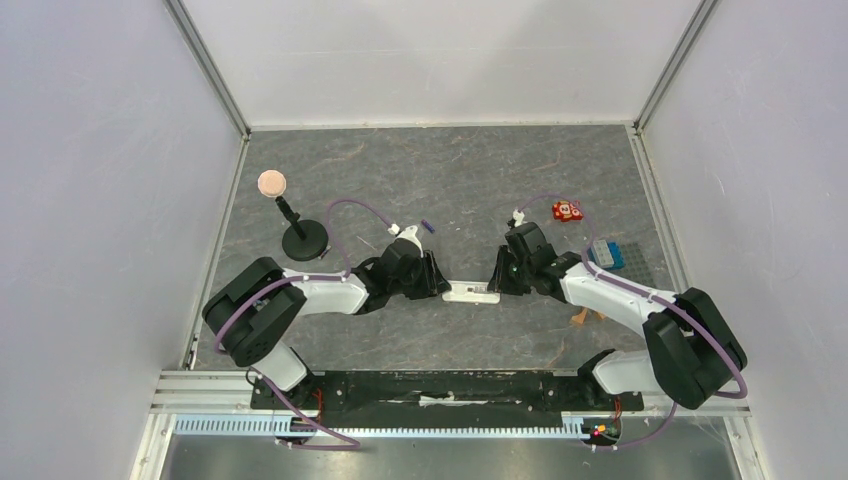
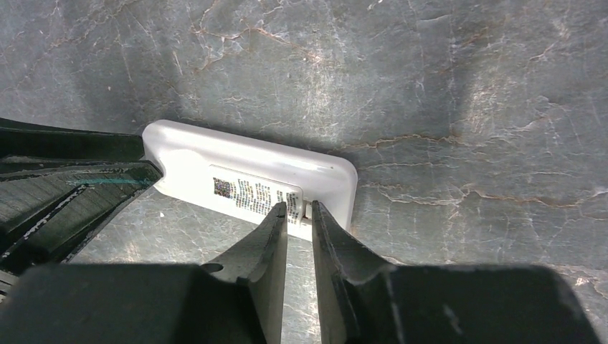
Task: Load the batteries into the remote control
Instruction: Remove the battery cover from the remote control.
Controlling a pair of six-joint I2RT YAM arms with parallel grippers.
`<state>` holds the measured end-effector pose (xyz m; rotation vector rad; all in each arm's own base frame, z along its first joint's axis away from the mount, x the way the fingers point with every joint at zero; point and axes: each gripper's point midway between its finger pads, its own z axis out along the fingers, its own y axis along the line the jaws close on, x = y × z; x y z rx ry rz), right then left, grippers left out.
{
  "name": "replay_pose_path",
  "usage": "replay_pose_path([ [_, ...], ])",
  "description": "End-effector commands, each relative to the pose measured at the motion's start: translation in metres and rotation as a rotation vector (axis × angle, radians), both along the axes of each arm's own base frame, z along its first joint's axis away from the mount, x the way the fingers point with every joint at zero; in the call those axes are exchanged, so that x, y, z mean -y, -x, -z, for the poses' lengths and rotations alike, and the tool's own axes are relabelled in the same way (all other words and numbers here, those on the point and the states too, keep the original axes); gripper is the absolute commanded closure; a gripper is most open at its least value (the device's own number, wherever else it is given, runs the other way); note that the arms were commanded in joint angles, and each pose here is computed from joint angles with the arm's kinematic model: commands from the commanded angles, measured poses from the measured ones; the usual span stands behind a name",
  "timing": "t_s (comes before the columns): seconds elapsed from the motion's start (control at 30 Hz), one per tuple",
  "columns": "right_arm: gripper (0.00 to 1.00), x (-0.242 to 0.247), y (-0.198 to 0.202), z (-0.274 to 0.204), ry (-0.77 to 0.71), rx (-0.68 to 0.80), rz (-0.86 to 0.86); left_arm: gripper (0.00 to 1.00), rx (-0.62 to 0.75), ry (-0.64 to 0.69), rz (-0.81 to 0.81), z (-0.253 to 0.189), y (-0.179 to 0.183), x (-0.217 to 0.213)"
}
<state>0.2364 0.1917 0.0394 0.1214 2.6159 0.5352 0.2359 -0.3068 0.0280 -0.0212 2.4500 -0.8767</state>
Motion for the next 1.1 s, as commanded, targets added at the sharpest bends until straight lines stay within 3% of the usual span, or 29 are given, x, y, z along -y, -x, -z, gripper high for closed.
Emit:
replay_pose_path([
  [0.0,0.79,0.008,0.010,0.014,0.032,-0.043,0.006,0.52,-0.057,-0.047,-0.029,0.019,0.005,-0.009],
  [0.4,0.80,-0.001,0.030,0.032,-0.063,-0.102,-0.001,0.56,-0.079,0.015,-0.006,0.021,0.011,-0.001],
  [0.7,0.80,-0.034,0.031,0.011,-0.305,-0.041,-0.051,0.61,-0.092,0.018,0.016,0.029,0.019,0.003],
  [0.87,0.80,-0.047,0.024,-0.012,-0.401,0.030,-0.077,0.62,-0.100,-0.007,0.010,0.035,0.021,0.001],
  [1.07,0.81,-0.055,0.016,-0.037,-0.467,0.093,-0.087,0.63,-0.087,-0.146,-0.032,0.042,0.017,-0.015],
])
